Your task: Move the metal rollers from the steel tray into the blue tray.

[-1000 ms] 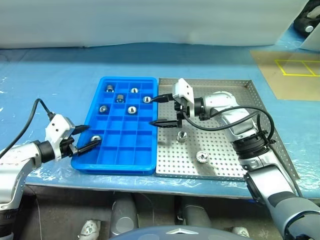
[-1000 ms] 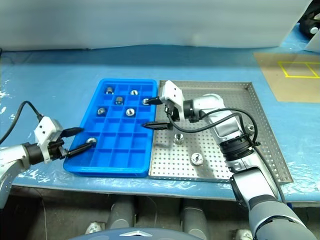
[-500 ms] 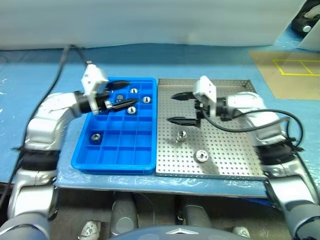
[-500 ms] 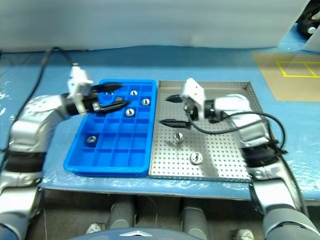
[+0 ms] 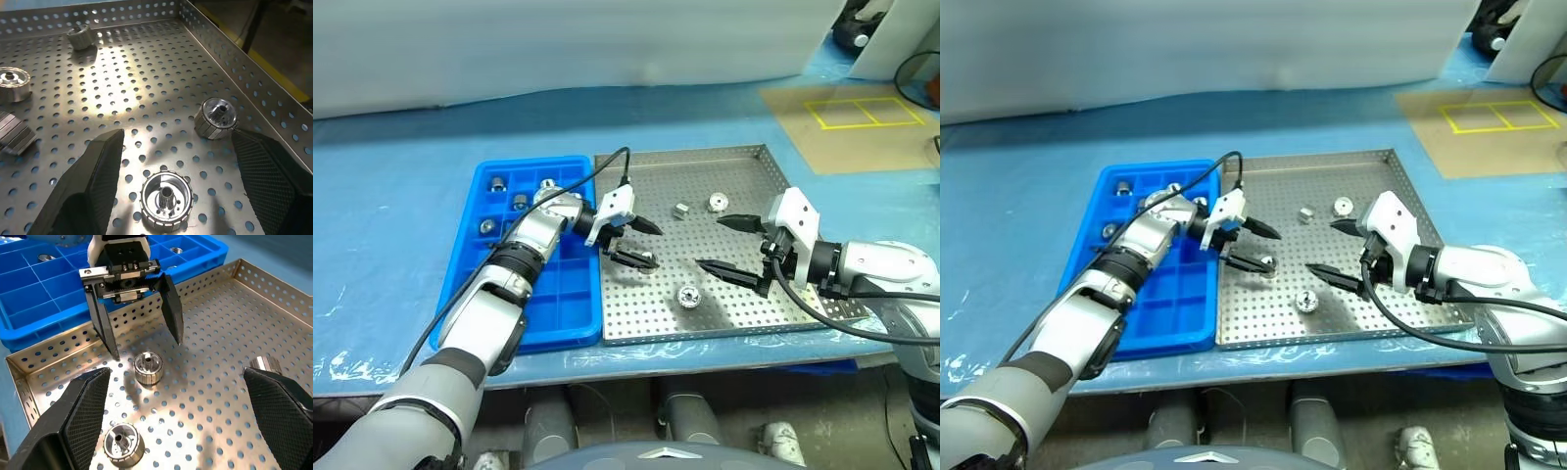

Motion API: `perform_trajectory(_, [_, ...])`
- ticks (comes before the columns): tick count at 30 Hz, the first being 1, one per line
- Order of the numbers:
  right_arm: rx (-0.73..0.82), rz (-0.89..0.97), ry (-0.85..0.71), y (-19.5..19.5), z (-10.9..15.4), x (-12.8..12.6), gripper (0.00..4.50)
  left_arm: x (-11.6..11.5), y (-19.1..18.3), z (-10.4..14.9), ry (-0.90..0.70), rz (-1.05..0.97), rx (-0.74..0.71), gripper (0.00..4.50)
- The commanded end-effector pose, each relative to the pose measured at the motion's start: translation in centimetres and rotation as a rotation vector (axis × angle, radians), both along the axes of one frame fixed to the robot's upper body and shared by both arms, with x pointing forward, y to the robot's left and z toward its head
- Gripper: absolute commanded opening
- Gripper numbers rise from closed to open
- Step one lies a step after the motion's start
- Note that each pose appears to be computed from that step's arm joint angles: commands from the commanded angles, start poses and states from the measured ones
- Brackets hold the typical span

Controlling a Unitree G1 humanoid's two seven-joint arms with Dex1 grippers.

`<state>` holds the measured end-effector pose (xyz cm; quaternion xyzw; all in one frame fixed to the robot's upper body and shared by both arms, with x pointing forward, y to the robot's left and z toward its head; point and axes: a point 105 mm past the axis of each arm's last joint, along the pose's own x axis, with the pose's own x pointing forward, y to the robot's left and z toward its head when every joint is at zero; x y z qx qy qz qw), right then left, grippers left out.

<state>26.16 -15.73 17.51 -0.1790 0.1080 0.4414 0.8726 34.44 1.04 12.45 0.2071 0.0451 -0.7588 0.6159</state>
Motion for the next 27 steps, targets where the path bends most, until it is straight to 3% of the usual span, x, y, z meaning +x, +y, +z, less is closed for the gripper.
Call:
perform_trajectory(1, [0.001, -0.031, -0.060, -0.1, 1.3, -0.6, 4.50, 0.7, -0.2, 0.1, -0.069, -0.015, 0.080, 3.66])
perform_trajectory(8, [0.005, -0.062, -0.056, -0.1, 0.8, -0.8, 4.50, 2.1, 0.0, -0.9, -0.186, 0.027, 0.241, 3.66])
perform_trajectory(23, [0.002, -0.085, -0.075, -0.1, 0.9, -0.1, 4.50, 1.4, -0.2, -2.2, -0.231, -0.047, 0.305, 3.66])
perform_trajectory(27, [0.000, -0.087, -0.077, -0.2, 0.8, 0.0, 4.50, 1.6, -0.7, -1.8, -0.231, -0.022, 0.259, 2.48])
